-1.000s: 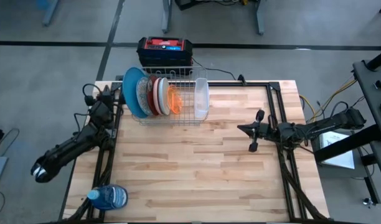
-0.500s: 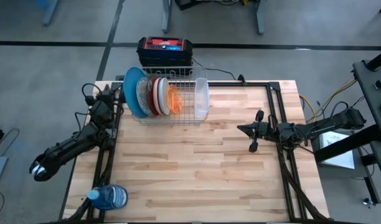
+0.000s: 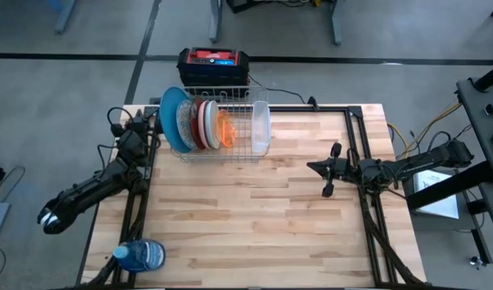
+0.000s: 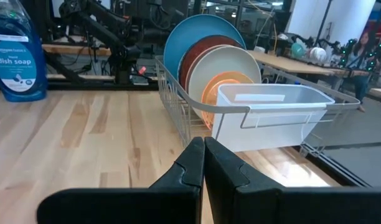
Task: Sort dishes
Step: Return to Home Position
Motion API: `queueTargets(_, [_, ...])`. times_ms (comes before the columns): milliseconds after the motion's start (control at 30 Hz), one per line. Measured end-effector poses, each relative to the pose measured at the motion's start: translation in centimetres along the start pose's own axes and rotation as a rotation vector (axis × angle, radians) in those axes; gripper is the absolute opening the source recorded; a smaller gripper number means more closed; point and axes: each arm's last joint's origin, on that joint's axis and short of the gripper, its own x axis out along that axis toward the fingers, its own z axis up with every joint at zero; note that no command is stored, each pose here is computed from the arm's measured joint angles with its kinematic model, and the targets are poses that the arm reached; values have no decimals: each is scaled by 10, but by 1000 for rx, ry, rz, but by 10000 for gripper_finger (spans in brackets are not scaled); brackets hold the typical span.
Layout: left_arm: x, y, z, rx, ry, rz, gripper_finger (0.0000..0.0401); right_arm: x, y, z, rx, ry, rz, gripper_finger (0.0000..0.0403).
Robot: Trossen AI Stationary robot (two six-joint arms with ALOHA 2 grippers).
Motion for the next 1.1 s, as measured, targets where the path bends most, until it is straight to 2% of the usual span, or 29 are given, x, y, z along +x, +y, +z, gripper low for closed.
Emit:
queueTargets(233, [0, 0, 0, 3, 2, -1, 0, 0, 0, 0, 0, 0, 1, 2])
queueTargets(333, [0, 0, 0, 4, 3, -1, 0, 0, 0, 0, -63, -1, 0, 2])
queueTargets(467, [0, -1, -1, 8, 6, -2, 0, -1, 1, 2, -64, -18, 26, 2])
queueTargets(533, [0, -1, -1, 10, 8, -2, 0, -2, 2, 3, -82, -35, 85, 2])
queueTargets(700, [1, -1, -1, 13, 10, -2, 0, -7, 6, 7, -215, -136, 347, 2])
queueTargets(767, [1, -1, -1, 12, 9, -2, 0, -9, 2, 8, -222, -144, 355, 2])
queueTargets(933, [1, -1, -1, 13, 10, -3, 0, -17, -12, 4, -182, -109, 281, 2])
queueTargets(1100, [1, -1, -1, 12, 9, -2, 0, -25, -13, -2, -253, -112, 383, 2])
